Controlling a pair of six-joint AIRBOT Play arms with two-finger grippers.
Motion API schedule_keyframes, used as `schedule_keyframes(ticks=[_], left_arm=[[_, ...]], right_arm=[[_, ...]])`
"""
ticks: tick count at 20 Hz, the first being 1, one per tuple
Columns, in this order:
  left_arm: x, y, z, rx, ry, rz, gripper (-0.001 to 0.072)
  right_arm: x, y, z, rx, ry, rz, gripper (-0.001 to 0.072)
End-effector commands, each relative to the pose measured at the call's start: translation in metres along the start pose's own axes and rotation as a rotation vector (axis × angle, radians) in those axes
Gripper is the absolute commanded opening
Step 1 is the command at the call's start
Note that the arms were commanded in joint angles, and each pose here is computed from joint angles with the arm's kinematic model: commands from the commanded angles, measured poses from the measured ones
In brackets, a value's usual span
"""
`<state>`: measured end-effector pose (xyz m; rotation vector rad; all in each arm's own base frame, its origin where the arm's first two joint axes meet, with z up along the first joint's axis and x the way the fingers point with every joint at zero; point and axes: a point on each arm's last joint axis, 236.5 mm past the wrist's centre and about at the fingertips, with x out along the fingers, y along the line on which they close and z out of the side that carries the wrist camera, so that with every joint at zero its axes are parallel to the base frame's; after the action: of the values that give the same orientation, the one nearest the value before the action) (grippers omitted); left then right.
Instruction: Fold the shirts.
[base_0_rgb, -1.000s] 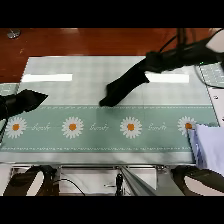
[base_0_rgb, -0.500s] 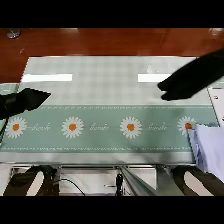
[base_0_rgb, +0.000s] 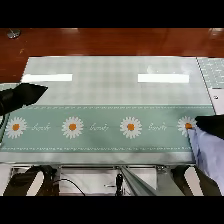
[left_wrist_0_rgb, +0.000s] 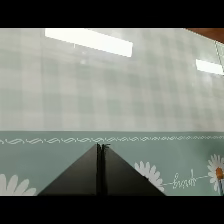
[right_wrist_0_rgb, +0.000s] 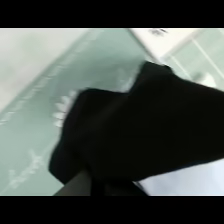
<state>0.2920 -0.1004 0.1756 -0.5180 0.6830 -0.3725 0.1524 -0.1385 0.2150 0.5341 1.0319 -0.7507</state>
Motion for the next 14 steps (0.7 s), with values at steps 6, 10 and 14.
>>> schedule_keyframes(ticks=[6,10,14], left_arm=[[0.0,0.001,0.004,0.008,-0.016,0.002,0.0028],[0.0,0.001,0.005,0.009,-0.02,0.002,0.0029],[-0.001,-0.005,0.039,0.048,-0.118,-0.008,0.0028]], right_arm=[[0.031,-0.101,-0.094,0.244,0.122,-0.37,0.032],[0.051,-0.098,-0.075,0.213,0.141,-0.353,0.0613],[0.064,-0.003,0.014,0.123,-0.001,0.066,0.0166]])
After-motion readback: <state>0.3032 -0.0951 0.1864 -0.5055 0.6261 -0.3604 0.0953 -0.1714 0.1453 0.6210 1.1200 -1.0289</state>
